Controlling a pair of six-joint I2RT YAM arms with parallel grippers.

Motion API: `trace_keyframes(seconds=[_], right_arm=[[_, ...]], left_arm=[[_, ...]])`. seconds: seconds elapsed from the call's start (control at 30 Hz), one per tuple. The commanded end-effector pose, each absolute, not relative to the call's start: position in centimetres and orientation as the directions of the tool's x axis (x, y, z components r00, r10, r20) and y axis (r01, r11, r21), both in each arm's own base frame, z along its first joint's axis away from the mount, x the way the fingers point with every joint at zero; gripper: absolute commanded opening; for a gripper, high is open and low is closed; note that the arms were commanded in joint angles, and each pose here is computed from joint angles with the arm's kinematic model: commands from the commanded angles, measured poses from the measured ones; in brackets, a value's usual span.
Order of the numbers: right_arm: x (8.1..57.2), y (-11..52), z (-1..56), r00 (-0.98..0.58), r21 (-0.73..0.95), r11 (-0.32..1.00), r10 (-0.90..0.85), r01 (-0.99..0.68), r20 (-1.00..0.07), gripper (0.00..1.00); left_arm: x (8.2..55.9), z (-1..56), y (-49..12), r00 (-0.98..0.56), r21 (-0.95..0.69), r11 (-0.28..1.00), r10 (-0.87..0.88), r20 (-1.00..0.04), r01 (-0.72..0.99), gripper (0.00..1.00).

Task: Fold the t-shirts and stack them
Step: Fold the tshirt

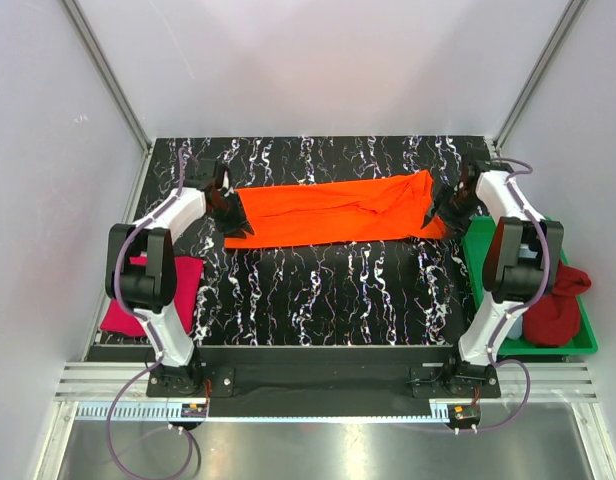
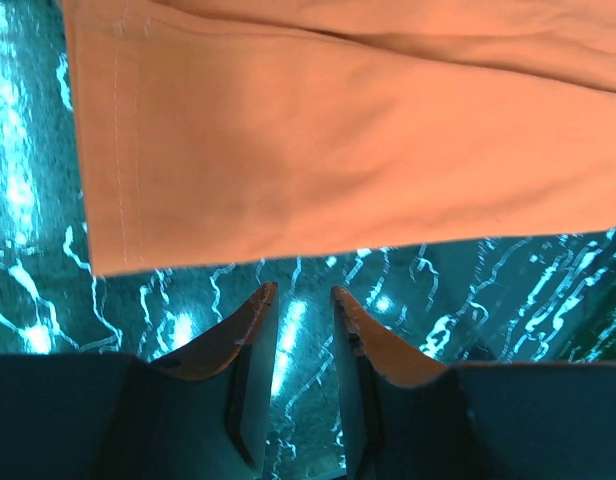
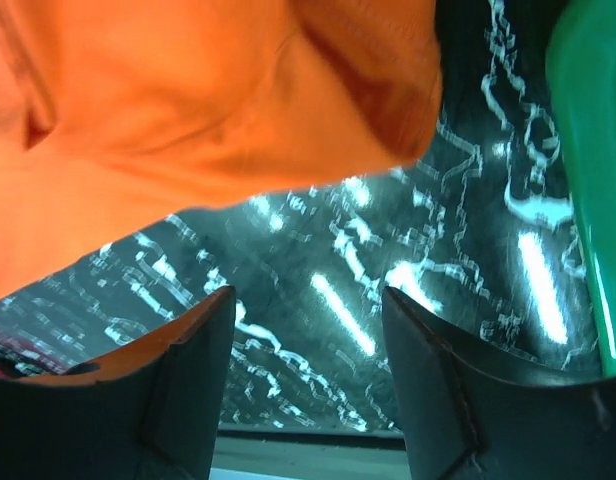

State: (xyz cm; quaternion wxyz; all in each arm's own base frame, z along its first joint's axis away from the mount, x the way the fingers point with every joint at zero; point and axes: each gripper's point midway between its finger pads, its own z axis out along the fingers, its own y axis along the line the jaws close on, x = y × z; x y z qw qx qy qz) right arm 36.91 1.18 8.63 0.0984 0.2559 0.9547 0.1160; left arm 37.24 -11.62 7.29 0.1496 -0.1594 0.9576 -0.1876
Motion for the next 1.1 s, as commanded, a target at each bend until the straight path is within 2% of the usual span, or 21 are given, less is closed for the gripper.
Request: trace_keyframes(seconds=[0.0, 0.23, 0.47, 0.57, 0.6, 0.67, 0.7, 0.83, 0.9, 0.97, 1.03, 1.07], right_arm=[[39.6, -0.4, 8.3, -0.846, 0.248, 0.867, 0.484, 0.431, -0.222, 0.68], [40.8, -2.0, 6.3, -0.835, 0.202, 0.853, 0.516, 0.48, -0.193, 0.67], [41.6, -3.2, 4.2, -0.827, 0.172, 0.842, 0.536, 0.511, -0.168, 0.58], [42.1, -3.2, 3.2, -0.824, 0.169, 0.836, 0.546, 0.522, -0.154, 0.47], [42.1, -3.2, 2.7, -0.823, 0.163, 0.833, 0.55, 0.528, -0.143, 0.39], [42.3, -3.8, 2.5, -0.815, 0.138, 0.829, 0.558, 0.541, -0.156, 0.3], [42.3, -4.2, 2.4, -0.813, 0.117, 0.829, 0.559, 0.547, -0.164, 0.19], [42.3, -7.2, 2.9, -0.801, -0.024, 0.823, 0.544, 0.567, -0.25, 0.03], [42.4, -7.7, 3.0, -0.81, -0.048, 0.83, 0.526, 0.555, -0.26, 0.03], [42.6, -7.5, 3.1, -0.819, -0.032, 0.842, 0.514, 0.538, -0.255, 0.07], [42.2, -7.3, 3.5, -0.823, -0.036, 0.843, 0.514, 0.537, -0.241, 0.25], [42.1, -7.4, 4.0, -0.822, -0.039, 0.842, 0.514, 0.538, -0.245, 0.4]], left_arm=[[39.2, 7.6, -12.0, -0.908, -0.437, 0.88, -0.323, -0.268, -0.184, 0.32], [39.3, 5.2, -10.3, -0.914, -0.404, 0.886, -0.336, -0.227, -0.226, 0.31], [38.9, 3.2, -9.0, -0.923, -0.384, 0.887, -0.342, -0.174, -0.257, 0.29], [38.6, 2.5, -8.8, -0.929, -0.371, 0.889, -0.341, -0.146, -0.268, 0.29], [38.7, 2.3, -8.7, -0.929, -0.367, 0.889, -0.343, -0.141, -0.272, 0.29], [38.7, 2.2, -8.6, -0.93, -0.361, 0.892, -0.34, -0.137, -0.273, 0.29], [38.7, 2.1, -8.4, -0.931, -0.354, 0.894, -0.34, -0.136, -0.275, 0.29], [38.2, 1.5, -8.0, -0.933, -0.329, 0.9, -0.34, -0.118, -0.287, 0.29], [38.0, 1.3, -7.9, -0.934, -0.323, 0.901, -0.339, -0.112, -0.288, 0.28], [38.0, 1.5, -8.0, -0.935, -0.332, 0.9, -0.337, -0.113, -0.284, 0.28], [38.1, 2.3, -8.2, -0.934, -0.342, 0.899, -0.332, -0.13, -0.272, 0.28], [38.0, 2.7, -8.2, -0.934, -0.344, 0.9, -0.331, -0.137, -0.268, 0.28]])
